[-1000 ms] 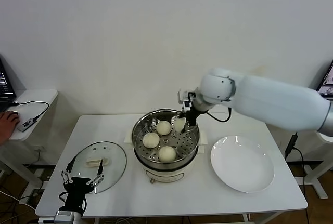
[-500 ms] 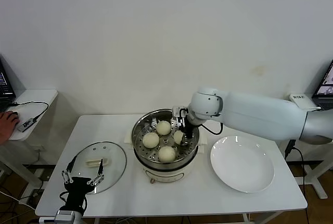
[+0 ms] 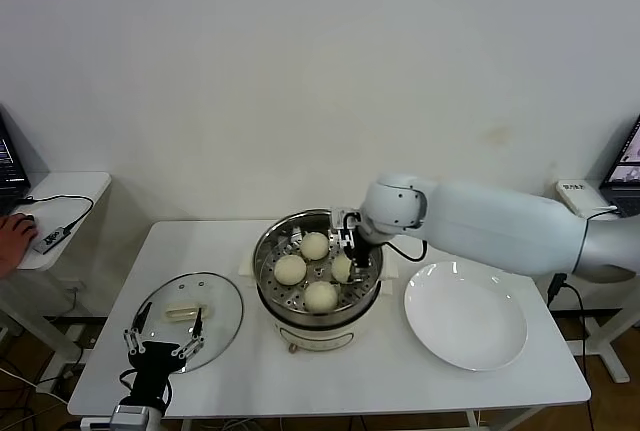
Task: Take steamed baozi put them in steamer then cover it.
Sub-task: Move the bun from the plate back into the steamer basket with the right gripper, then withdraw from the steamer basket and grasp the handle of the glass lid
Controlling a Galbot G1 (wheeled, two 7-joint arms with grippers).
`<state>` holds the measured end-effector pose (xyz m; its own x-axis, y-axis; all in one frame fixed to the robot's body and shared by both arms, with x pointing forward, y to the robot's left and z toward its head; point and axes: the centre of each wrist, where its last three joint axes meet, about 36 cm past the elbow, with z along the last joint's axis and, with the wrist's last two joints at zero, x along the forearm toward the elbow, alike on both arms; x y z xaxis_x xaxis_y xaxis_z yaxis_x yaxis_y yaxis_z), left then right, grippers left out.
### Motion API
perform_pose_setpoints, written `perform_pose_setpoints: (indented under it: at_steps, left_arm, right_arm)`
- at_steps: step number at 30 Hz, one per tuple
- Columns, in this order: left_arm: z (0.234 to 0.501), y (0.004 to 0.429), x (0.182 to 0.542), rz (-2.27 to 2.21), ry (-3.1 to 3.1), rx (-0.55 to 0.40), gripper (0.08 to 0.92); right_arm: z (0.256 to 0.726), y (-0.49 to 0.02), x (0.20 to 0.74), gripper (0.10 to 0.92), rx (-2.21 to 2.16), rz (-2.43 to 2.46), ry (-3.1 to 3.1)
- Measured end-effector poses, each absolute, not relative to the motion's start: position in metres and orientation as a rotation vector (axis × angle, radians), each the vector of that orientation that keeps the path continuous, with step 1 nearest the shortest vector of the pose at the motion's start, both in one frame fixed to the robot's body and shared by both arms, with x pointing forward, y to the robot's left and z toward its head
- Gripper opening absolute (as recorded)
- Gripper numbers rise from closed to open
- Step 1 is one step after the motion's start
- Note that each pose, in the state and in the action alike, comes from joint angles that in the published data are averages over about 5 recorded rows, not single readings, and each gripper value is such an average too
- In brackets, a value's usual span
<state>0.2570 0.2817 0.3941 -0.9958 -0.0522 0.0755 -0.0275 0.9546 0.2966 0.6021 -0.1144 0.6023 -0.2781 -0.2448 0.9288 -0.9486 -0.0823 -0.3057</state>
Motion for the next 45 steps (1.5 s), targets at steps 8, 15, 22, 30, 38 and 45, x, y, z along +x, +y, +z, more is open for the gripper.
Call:
perform_pose_setpoints:
  at_steps: [8,15,22,30,38,45]
  left_arm:
    - [0.393,0.283,0.259,-0.448,-3.026,0.059,0.823]
    - [0.389,0.285,0.262,-0.422,-3.025,0.083,0.823]
    - [0.385,0.285,0.262,-0.388,-3.031,0.1,0.823]
    - [0.381,0.28,0.259,-0.366,-3.022,0.11,0.823]
    - [0.372,0.279,0.256,-0.47,-3.001,0.135,0.823]
    - [0.357,0.293,0.252,-0.887,-2.925,0.141,0.823]
  right_arm:
    - [0.626,-0.133,0.595,0.823,1.344,1.402,-1.692]
    - [0.622,-0.164,0.577,0.823,1.337,1.361,-1.963]
    - [0.584,-0.202,0.547,0.823,1.289,1.202,-2.353]
    - [0.525,-0.239,0.512,0.823,1.158,0.914,-2.786]
    - [0.463,-0.281,0.463,0.823,0.861,0.542,-3.109]
    - [0.412,-0.327,0.396,0.823,0.44,0.334,-3.186]
